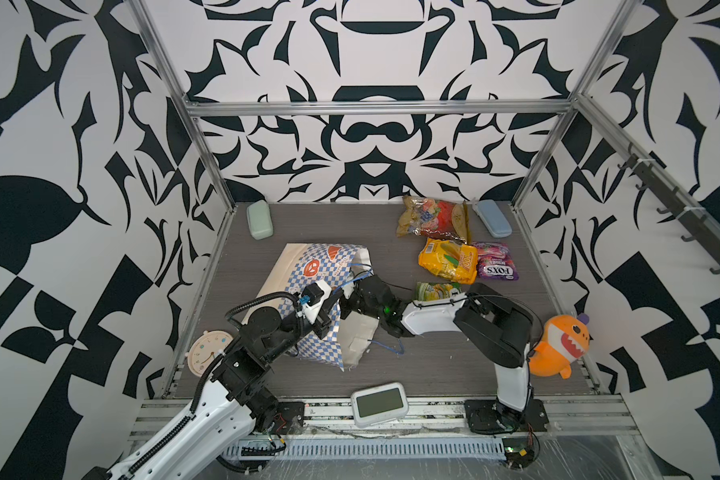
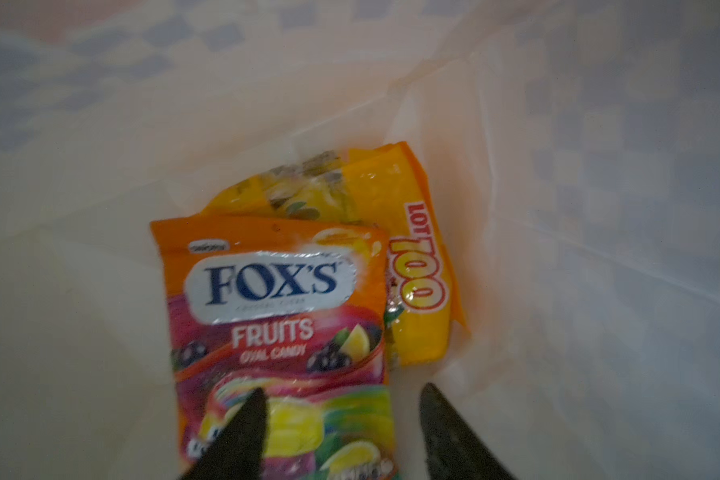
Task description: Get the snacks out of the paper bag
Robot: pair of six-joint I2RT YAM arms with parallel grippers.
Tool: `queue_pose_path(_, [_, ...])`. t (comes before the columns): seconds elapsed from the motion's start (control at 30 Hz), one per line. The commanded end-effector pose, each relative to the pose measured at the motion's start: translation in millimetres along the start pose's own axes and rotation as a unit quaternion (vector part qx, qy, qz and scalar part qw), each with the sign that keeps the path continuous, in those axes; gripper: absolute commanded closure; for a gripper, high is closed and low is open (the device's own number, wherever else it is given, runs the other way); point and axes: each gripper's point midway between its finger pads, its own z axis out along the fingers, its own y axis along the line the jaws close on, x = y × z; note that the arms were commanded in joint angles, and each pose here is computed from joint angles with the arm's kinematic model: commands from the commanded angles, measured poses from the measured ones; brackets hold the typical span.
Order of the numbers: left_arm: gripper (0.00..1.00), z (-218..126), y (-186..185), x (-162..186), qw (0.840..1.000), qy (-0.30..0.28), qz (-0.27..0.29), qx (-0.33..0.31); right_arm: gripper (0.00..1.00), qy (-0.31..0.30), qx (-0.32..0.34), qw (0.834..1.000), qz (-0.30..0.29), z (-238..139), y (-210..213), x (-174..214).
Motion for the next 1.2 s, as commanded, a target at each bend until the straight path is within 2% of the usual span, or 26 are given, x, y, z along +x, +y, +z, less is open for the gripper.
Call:
queue_pose_path(0.0, [1.00,0,-1,-19,1.000,-0.020,0.002,0.010,0.30,-0.048,0.011,0.998,0.040,14,-19,-26])
queue_pose_path(0.03, [1.00,1,-1,-18,1.000,-0.020,0.002,0.010,0.27,-0.051,0.008,0.998,0.044,20,-21,-25])
queue_pose_path(0.23, [1.00,2,-2,-17,1.000,-0.024,0.002,0.013,0.26,-0.045,-0.033,0.996,0.067,54,-21,-18])
queue_pose_path(0.4, [1.00,0,-1,-20,0.999,-0.030,0.004,0.010,0.30,-0.011,-0.073,0.994,0.086,85,-11,0])
queue_pose_path(0.57, [1.00,-2,-1,-22,0.999,-0.033,0.004,0.009,0.35,0.015,-0.091,0.992,0.090,84,3,17])
queue_pose_path(0.6, [1.00,-2,-1,-22,0.999,-0.033,0.005,0.009,0.38,0.023,-0.100,0.991,0.085,83,7,20])
queue_pose_path(0.67, [1.00,-2,0,-21,0.999,-0.032,0.007,0.007,0.50,0.047,-0.117,0.988,0.084,88,16,30])
queue_pose_path(0.73, [1.00,0,0,-19,0.999,-0.031,0.009,0.007,0.55,0.065,-0.132,0.985,0.086,93,24,40])
queue_pose_path(0.87, [1.00,1,0,-17,0.999,-0.035,0.007,0.005,0.77,0.083,-0.149,0.982,0.083,98,37,52])
queue_pose_path(0.97, [1.00,-1,2,-16,0.999,-0.037,0.008,-0.002,0.94,0.076,-0.157,0.981,0.086,92,40,47])
queue_pose_path(1.17, [1.00,-1,6,-11,0.999,-0.035,0.009,-0.016,1.00,0.063,-0.146,0.984,0.075,66,40,32])
